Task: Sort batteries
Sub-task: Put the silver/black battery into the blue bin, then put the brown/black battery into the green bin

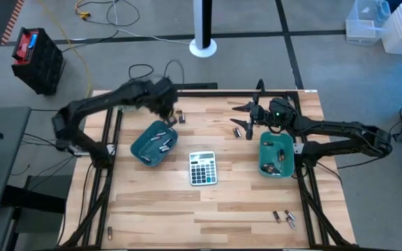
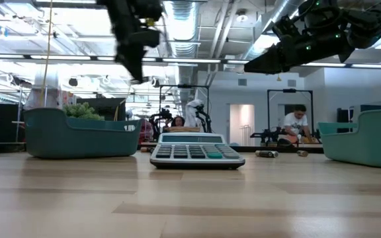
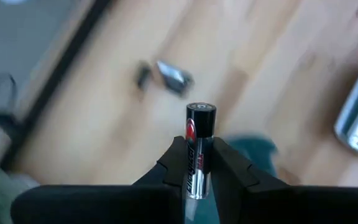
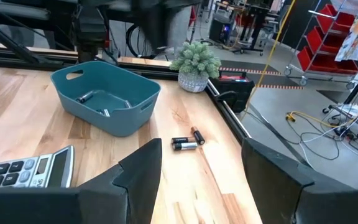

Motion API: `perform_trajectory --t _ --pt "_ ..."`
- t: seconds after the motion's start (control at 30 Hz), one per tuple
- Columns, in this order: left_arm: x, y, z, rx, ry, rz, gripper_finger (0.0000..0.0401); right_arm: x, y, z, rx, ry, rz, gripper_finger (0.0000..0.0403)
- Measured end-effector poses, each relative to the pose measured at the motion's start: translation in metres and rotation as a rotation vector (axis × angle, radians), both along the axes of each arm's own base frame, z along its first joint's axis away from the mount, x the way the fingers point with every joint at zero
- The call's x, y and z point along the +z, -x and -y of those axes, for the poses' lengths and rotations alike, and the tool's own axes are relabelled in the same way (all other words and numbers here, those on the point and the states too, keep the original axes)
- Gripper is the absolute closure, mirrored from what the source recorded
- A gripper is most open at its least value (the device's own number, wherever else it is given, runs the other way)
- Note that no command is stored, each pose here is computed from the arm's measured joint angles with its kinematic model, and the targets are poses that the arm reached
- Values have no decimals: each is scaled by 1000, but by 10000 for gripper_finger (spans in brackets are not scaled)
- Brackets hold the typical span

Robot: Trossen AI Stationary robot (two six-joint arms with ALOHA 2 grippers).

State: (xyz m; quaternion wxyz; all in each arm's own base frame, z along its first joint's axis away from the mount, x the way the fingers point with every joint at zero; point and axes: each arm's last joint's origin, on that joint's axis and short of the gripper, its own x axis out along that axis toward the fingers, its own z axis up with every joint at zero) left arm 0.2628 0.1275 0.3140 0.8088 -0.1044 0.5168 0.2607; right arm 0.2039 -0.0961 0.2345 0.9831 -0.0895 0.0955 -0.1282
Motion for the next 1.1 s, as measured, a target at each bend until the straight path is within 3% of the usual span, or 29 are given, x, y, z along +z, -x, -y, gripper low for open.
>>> perform_trajectory --t 0.2,0.47,0.8,0.93,1.1 --pt "-44 27 50 108 114 -54 363 3 -3 -6 28 10 26 166" --pt "-91 41 76 164 186 -185 363 7 -7 -14 65 6 76 166" --pt "-93 42 84 152 172 -206 184 9 -9 -16 72 -14 76 166" --pt "-86 49 89 196 187 -219 173 9 -9 -16 71 -29 77 166" --pt "-59 61 103 229 204 -170 190 7 -8 -16 69 -39 62 166"
